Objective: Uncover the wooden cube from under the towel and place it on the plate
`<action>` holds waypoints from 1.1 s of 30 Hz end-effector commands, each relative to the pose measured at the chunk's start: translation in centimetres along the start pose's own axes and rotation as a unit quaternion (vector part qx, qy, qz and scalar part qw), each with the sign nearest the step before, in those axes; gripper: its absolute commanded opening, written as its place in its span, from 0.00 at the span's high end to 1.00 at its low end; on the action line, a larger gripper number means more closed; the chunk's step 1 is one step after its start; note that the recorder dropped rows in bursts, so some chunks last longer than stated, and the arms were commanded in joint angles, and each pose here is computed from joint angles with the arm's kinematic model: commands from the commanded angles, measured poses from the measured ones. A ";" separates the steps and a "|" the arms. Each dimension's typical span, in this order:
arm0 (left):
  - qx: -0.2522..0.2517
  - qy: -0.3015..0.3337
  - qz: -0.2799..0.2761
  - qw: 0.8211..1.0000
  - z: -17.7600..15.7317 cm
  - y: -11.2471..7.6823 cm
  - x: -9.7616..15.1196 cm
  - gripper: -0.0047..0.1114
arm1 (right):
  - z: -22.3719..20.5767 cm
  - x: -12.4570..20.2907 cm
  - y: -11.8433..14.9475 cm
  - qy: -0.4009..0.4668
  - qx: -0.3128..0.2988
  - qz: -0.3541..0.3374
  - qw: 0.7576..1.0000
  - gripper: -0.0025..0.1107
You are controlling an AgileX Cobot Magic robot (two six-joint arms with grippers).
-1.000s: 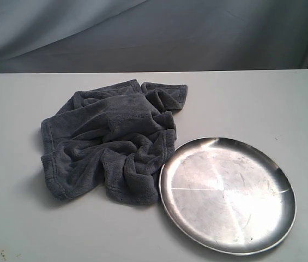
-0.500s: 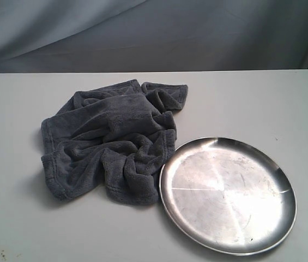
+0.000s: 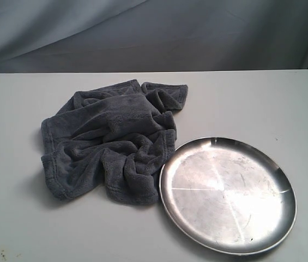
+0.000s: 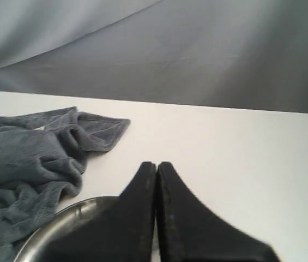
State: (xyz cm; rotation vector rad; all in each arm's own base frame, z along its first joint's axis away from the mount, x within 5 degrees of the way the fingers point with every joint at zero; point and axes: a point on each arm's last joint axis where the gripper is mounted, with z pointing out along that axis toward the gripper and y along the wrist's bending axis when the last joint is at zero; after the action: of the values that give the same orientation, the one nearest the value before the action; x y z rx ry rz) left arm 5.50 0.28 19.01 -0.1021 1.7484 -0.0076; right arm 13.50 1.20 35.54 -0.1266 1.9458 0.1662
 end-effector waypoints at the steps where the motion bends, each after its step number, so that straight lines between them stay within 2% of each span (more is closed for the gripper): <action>1: 0.001 -0.004 -0.002 1.000 0.0 0.0 0.0 0.96 | 2.3 -1.3 0.4 0.023 -0.062 -0.014 0.998 0.98; 7: 0.001 -0.004 -0.002 1.000 0.0 0.0 0.0 0.96 | 6.2 -2.6 1.0 0.094 -0.162 -0.021 0.982 0.98; 12: 0.001 -0.004 -0.002 1.000 0.0 0.0 0.0 0.96 | 9.1 -4.2 2.1 0.138 -0.200 -0.071 0.967 0.98; 14: 0.001 -0.004 -0.002 1.000 0.0 0.0 0.0 0.96 | 11.0 -4.9 3.3 0.173 -0.200 -0.114 0.958 0.98; 18: 0.001 -0.004 -0.002 1.000 0.0 0.0 0.0 0.96 | 14.6 -5.4 5.5 0.261 -0.133 -0.166 0.942 0.98; 20: 0.001 -0.004 -0.002 1.000 0.0 0.0 0.0 0.96 | 17.0 -4.8 7.5 0.328 -0.105 -0.206 0.916 0.98; 21: 0.001 -0.004 -0.002 1.000 0.0 0.0 0.0 0.96 | 17.6 -4.5 8.1 0.346 -0.108 -0.213 0.908 0.98; 24: 0.001 -0.004 -0.002 1.000 0.0 0.0 0.0 0.96 | 20.4 -2.5 11.5 0.428 -0.138 -0.244 0.859 0.98; 27: 0.001 -0.004 -0.002 1.000 0.0 0.0 0.0 0.96 | 21.9 -1.4 14.9 0.438 -0.164 -0.273 0.840 0.98; 30: 0.001 -0.004 -0.002 1.000 0.0 0.0 0.0 0.96 | 23.3 0.1 20.2 0.431 -0.199 -0.317 0.821 0.98; 33: 0.001 -0.004 -0.002 1.000 0.0 0.0 0.0 0.96 | 23.2 0.5 25.4 0.403 -0.235 -0.352 0.812 0.98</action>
State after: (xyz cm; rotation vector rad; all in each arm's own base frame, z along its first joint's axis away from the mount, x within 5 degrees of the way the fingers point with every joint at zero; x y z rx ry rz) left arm 5.50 0.28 19.01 -0.1021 1.7484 -0.0076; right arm 30.78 28.07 27.55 -1.3889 2.5499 0.0848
